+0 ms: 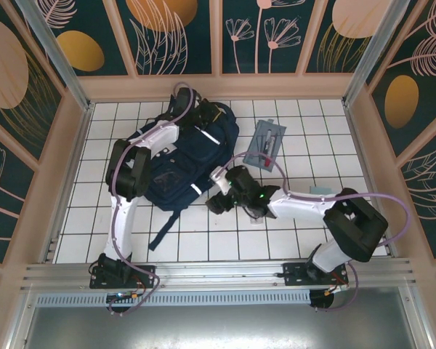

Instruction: Pack books, pencil case, and school supplies into a backpack

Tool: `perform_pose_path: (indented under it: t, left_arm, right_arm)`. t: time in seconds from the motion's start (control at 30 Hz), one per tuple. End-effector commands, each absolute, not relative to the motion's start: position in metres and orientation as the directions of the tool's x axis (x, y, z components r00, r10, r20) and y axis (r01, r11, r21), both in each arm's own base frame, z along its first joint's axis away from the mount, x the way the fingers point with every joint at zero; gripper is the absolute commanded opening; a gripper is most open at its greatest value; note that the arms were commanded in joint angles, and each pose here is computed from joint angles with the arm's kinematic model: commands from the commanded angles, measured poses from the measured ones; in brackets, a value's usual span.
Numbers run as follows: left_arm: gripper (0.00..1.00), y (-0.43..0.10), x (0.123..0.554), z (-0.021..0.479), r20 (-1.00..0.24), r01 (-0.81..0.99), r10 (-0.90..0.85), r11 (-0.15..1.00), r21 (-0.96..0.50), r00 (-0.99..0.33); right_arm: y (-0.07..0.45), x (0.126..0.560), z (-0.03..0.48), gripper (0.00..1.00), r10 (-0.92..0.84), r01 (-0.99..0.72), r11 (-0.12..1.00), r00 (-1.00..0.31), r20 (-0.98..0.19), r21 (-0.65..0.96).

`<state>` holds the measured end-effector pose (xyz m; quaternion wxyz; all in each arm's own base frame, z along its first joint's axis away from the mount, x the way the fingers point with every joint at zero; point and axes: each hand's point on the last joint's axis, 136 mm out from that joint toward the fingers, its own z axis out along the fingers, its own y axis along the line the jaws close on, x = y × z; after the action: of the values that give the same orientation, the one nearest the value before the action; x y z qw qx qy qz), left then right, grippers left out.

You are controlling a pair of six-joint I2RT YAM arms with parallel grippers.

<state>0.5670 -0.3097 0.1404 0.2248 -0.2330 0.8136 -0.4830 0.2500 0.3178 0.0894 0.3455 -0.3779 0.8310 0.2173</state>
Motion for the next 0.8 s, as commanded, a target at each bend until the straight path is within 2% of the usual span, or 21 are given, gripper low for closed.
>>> perform_pose_path:
  t: [0.0,0.03,0.1,0.2,0.4,0.57,0.77]
  left_arm:
    - [0.18,-0.314,0.549,0.223,-0.285,0.067,-0.556,0.379,-0.923,-0.781]
    - [0.26,-0.31,0.543,0.226,-0.305,0.08,-0.552,0.394,-0.916,-0.776]
    - [0.5,-0.302,0.531,0.235,-0.349,0.104,-0.544,0.429,-0.897,-0.763]
    - [0.98,-0.291,0.511,0.254,-0.42,0.152,-0.513,0.484,-0.862,-0.749]
    - [0.98,-0.241,0.466,0.265,-0.547,0.128,-0.513,0.642,-0.756,-0.662]
    - [0.99,-0.187,0.423,0.226,-0.567,-0.022,-0.547,0.731,-0.682,-0.617]
    - [0.98,-0.139,0.38,0.168,-0.536,-0.187,-0.582,0.765,-0.617,-0.612]
  right_arm:
    - [0.297,0.265,0.126,0.81,-0.386,-0.755,0.631,-0.506,-0.771,0.179]
    - [0.29,0.276,0.137,0.8,-0.361,-0.741,0.652,-0.491,-0.793,0.161]
    - [0.277,0.298,0.154,0.81,-0.321,-0.708,0.695,-0.458,-0.829,0.122]
    - [0.259,0.338,0.178,0.8,-0.251,-0.636,0.765,-0.438,-0.863,0.101]
    - [0.251,0.429,0.189,0.79,-0.158,-0.488,0.864,-0.495,-0.854,0.123]
    - [0.257,0.507,0.16,0.77,-0.073,-0.37,0.909,-0.595,-0.8,0.193]
    - [0.266,0.559,0.106,0.72,-0.01,-0.319,0.898,-0.701,-0.713,0.301]
